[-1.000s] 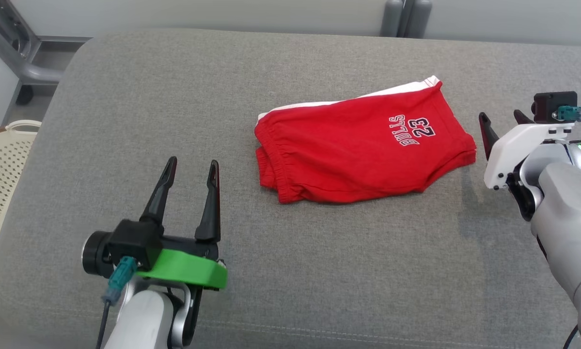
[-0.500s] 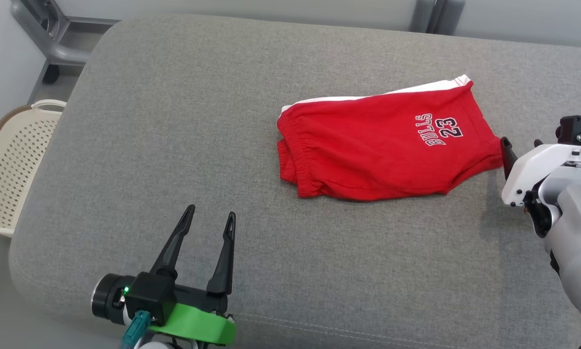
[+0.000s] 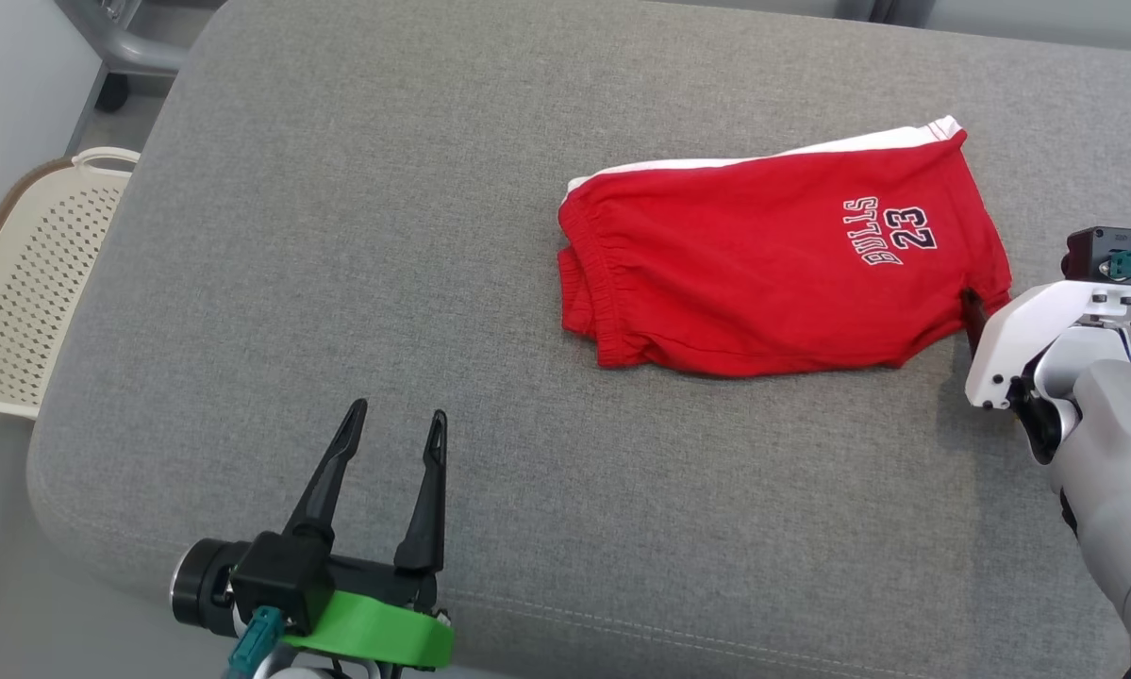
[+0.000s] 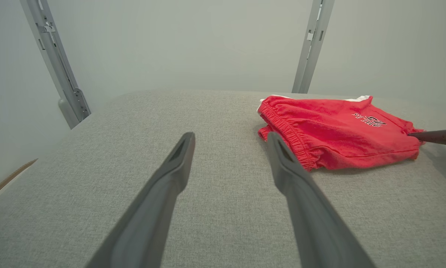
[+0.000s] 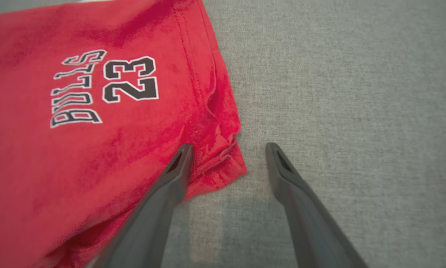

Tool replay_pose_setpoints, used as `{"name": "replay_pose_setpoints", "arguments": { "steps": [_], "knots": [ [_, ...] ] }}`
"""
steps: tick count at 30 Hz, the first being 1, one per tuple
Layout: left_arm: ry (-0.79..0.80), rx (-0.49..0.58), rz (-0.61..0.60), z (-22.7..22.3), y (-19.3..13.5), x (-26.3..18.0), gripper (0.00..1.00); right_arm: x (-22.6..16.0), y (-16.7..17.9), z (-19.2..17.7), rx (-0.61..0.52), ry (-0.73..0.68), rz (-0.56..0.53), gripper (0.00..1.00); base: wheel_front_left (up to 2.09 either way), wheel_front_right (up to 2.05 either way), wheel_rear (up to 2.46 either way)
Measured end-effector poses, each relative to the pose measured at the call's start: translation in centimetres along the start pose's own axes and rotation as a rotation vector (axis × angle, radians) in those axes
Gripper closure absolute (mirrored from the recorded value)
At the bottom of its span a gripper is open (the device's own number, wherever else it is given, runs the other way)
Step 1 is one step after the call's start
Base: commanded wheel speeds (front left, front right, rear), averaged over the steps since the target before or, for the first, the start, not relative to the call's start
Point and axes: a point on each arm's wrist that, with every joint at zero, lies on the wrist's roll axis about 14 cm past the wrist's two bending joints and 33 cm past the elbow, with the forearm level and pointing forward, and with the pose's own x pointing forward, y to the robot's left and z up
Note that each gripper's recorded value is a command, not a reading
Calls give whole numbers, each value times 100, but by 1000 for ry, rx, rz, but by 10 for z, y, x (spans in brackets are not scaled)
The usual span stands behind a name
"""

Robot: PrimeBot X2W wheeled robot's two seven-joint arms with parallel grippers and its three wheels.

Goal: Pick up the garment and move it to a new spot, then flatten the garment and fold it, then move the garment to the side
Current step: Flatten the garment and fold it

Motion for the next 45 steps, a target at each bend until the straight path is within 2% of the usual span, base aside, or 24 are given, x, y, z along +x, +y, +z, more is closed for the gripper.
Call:
{"name": "replay_pose_setpoints", "arguments": {
  "steps": [2, 5, 6, 10, 22, 28, 36, 37, 38, 45],
  "knots": [
    [-1, -5, 0, 0, 0, 0, 0, -1, 3, -2, -11, 16, 5, 0, 0, 0, 0],
    [-6, -9, -3, 1, -1, -1, 0, -4, 6, -3, -11, 24, 8, 98, 0, 0, 0],
    [-9, -10, -6, 2, -2, -1, 0, -5, 8, -3, -12, 27, 12, 100, 0, 0, 0],
    [-19, -23, -19, 5, -5, -1, 0, -10, 18, -2, 1, 23, 28, 100, 0, 0, 0],
    [-26, -40, -42, 7, -14, -8, 0, -30, 10, -1, 29, -14, 3, 100, 0, 0, 0],
    [-39, -46, -49, 10, -18, -13, 0, -43, 16, -14, 49, -19, 7, 100, 0, 0, 0],
    [-49, -51, -74, 13, -27, -18, 0, -64, 5, -23, 79, -59, -23, 100, 0, 0, 0],
    [-52, -50, -78, 13, -28, -18, 0, -66, 5, -25, 89, -60, -24, 85, 0, 0, 0],
    [-55, -49, -81, 14, -29, -18, 0, -67, 6, -26, 106, -61, -24, 0, 0, 0, 0],
    [-47, -43, -92, 11, -32, -25, 0, -82, -3, -28, 105, -102, -48, 0, 0, 0, 0]
  ]
}}
